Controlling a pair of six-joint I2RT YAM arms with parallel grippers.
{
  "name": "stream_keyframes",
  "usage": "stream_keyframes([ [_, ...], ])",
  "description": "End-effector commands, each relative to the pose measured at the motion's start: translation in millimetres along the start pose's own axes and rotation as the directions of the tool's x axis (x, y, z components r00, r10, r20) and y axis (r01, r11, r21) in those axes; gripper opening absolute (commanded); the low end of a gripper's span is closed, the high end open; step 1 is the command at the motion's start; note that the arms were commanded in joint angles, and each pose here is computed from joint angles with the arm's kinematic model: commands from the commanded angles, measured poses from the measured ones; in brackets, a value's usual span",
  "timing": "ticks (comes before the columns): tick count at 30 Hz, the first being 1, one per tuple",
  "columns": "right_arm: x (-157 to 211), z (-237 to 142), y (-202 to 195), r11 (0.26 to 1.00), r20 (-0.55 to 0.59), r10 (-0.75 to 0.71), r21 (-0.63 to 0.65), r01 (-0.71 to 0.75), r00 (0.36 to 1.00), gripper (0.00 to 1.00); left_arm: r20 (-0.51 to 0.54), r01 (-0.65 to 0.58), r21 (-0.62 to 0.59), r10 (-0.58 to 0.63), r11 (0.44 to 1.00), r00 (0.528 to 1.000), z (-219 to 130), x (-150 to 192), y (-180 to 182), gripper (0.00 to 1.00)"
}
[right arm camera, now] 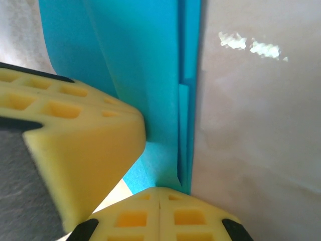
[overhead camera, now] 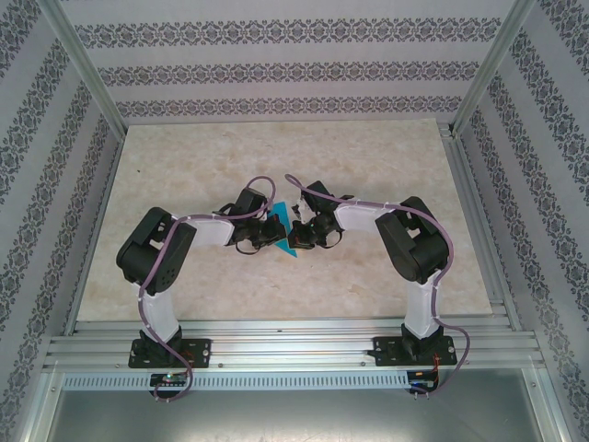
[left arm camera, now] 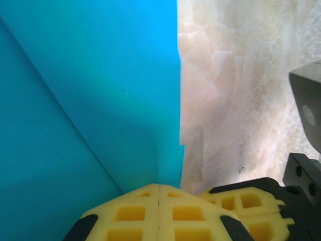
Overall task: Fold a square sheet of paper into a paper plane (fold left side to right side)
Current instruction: Fourth fold the wing at the center of the table.
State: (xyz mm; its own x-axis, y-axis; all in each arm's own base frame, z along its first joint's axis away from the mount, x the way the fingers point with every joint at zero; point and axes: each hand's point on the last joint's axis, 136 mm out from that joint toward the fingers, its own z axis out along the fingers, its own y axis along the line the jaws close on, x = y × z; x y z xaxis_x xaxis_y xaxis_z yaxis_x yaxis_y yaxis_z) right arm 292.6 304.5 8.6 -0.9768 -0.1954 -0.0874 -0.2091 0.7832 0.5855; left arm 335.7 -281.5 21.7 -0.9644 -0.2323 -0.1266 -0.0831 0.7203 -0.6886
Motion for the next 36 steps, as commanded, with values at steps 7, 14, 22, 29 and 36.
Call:
stream_keyframes([
  [7, 72, 25, -73, 0.955, -0.205, 0.113, 0.291, -0.050, 0.972, 0.02, 0.007, -0.037, -0.181, 0.039, 0.983, 0.999, 13, -4, 41, 0.03],
  [14, 75, 25, -76, 0.947, -0.214, 0.114, 0.320, -0.041, 0.970, 0.02, 0.060, -0.068, -0.260, 0.086, 0.963, 0.994, 3, -29, 49, 0.08],
  [22, 79, 29, -77, 0.942, -0.223, 0.115, 0.333, -0.035, 0.968, 0.02, 0.138, -0.137, -0.283, 0.182, 0.949, 0.974, -1, -65, 32, 0.13],
  [29, 79, 29, -77, 0.941, -0.225, 0.114, 0.336, -0.032, 0.968, 0.02, 0.167, -0.128, -0.264, 0.176, 0.956, 0.970, 3, -78, 28, 0.10],
  [36, 80, 29, -78, 0.938, -0.230, 0.115, 0.344, -0.030, 0.966, 0.02, 0.178, -0.124, -0.270, 0.176, 0.955, 0.968, -4, -86, 34, 0.10],
])
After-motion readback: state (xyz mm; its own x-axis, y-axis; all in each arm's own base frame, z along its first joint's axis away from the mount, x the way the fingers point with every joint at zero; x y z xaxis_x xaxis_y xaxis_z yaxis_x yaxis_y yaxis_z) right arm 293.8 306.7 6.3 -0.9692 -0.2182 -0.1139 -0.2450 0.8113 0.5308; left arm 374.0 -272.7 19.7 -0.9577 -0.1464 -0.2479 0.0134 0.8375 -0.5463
